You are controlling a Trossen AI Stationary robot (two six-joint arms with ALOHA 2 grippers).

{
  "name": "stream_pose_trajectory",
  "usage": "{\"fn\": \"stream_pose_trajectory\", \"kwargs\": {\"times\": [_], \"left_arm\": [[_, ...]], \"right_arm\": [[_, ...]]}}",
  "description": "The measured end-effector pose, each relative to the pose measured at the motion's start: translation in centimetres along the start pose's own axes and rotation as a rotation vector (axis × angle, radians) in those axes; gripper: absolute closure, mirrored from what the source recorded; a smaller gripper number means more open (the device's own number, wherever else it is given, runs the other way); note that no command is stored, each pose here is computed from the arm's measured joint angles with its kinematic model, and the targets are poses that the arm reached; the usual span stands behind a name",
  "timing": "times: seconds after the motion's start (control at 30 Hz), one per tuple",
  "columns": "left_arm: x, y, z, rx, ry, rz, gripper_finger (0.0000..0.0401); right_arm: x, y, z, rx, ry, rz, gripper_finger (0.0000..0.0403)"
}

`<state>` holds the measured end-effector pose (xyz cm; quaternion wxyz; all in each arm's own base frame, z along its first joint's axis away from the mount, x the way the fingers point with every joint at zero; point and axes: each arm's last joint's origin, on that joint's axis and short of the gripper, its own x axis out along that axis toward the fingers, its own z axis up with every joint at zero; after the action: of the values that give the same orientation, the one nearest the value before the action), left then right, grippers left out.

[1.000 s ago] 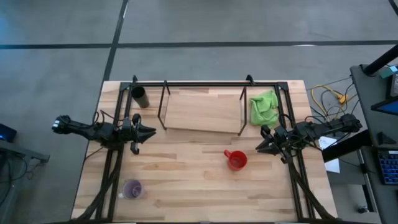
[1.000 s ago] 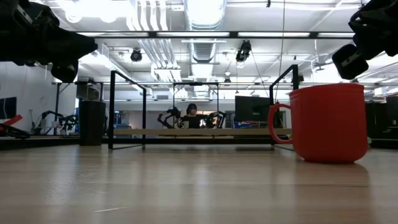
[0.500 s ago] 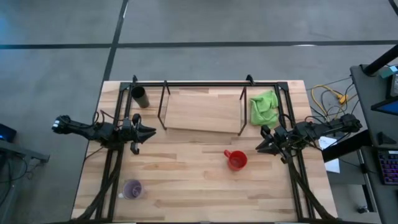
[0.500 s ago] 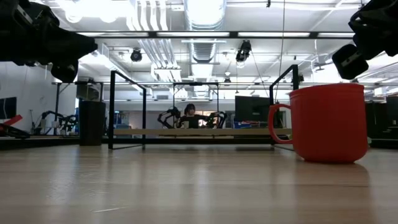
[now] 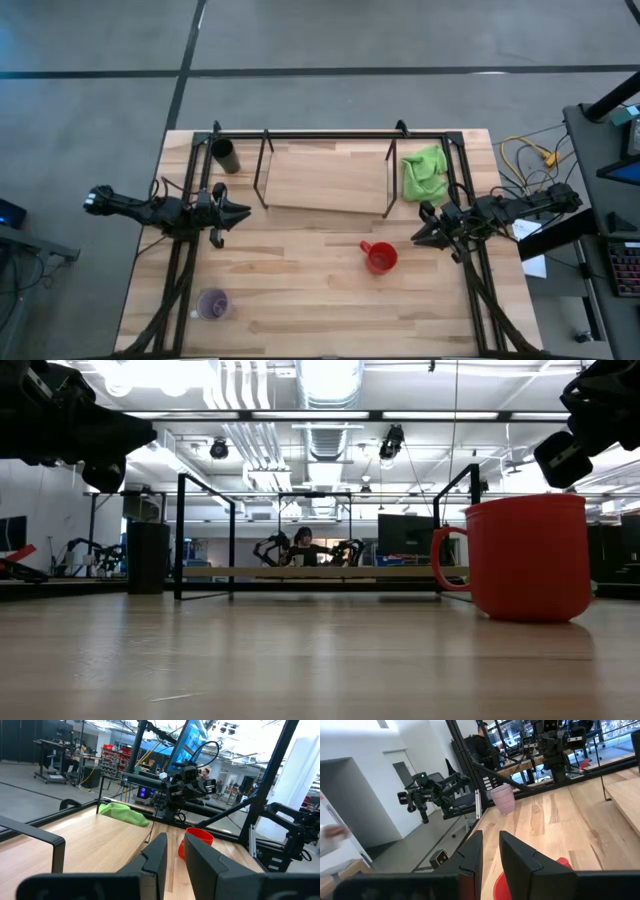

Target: Stack small to large cups/mugs on shelf

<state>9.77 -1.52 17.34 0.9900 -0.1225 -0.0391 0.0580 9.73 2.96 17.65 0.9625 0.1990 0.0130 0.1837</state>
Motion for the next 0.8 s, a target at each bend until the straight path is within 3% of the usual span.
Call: {"fn": "stream_pose_trajectory", "kwargs": {"times": [0.47, 0.67, 0.8], "left_arm": [[0.0, 0.0, 0.0, 0.000, -0.001, 0.000, 0.0349], [0.0, 0.0, 0.1, -0.002, -0.004, -0.001, 0.0349], [0.0, 0.1, 0.2, 0.022, -0.023, 0.037, 0.0349]], "right_arm": [[0.0, -0.1, 0.4, -0.009, -0.058, -0.052, 0.0344], [-0.2, 0.2, 1.7, -0.014, -0.217, -0.087, 0.0344], [-0.4, 0.1, 2.6, 0.027, -0.356, -0.187, 0.0344]]}}
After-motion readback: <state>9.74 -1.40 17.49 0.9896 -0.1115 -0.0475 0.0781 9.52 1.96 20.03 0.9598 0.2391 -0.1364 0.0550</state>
